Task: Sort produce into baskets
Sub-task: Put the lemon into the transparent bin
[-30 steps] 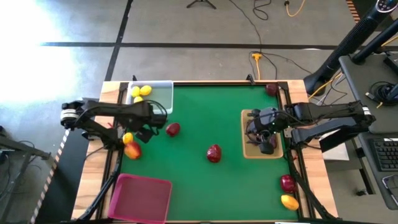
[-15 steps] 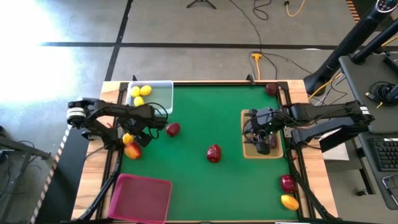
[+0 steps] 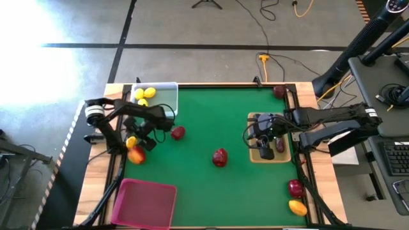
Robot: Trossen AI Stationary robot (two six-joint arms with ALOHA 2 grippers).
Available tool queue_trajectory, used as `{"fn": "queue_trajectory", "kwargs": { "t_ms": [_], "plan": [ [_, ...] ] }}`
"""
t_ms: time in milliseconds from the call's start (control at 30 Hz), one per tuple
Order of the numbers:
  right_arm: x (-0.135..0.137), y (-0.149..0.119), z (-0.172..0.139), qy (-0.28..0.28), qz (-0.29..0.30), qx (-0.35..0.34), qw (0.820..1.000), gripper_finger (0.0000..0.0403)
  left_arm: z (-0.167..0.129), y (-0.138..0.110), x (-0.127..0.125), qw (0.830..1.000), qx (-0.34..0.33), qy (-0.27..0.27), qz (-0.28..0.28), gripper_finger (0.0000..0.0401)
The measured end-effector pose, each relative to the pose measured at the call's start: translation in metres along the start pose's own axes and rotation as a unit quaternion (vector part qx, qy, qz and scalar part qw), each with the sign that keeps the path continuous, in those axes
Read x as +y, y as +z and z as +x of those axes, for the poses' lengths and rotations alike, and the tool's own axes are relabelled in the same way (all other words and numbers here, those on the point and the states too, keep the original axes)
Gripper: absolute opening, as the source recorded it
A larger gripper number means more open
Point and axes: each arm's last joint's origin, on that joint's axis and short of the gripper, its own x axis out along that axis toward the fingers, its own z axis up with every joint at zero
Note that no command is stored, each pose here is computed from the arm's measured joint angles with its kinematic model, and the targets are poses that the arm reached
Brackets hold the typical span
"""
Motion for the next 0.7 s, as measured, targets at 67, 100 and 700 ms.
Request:
{"fn": "queue_trajectory", "kwargs": {
  "t_ms": [67,100,700],
  "plan": [
    [0.000,0.000,0.000,0.000,0.000,0.000,1.000,0.0171,0.002,0.002,-0.002,1.000,0.013,0.002,0.009,0.0235],
    [0.000,0.000,0.000,0.000,0.001,0.000,1.000,0.0171,0.004,0.003,-0.003,1.000,0.020,0.002,0.015,0.0235],
    [0.000,-0.003,0.000,-0.001,0.023,0.014,1.000,0.0172,0.001,-0.002,-0.013,0.994,-0.004,0.001,0.110,0.0181]
  ]
}}
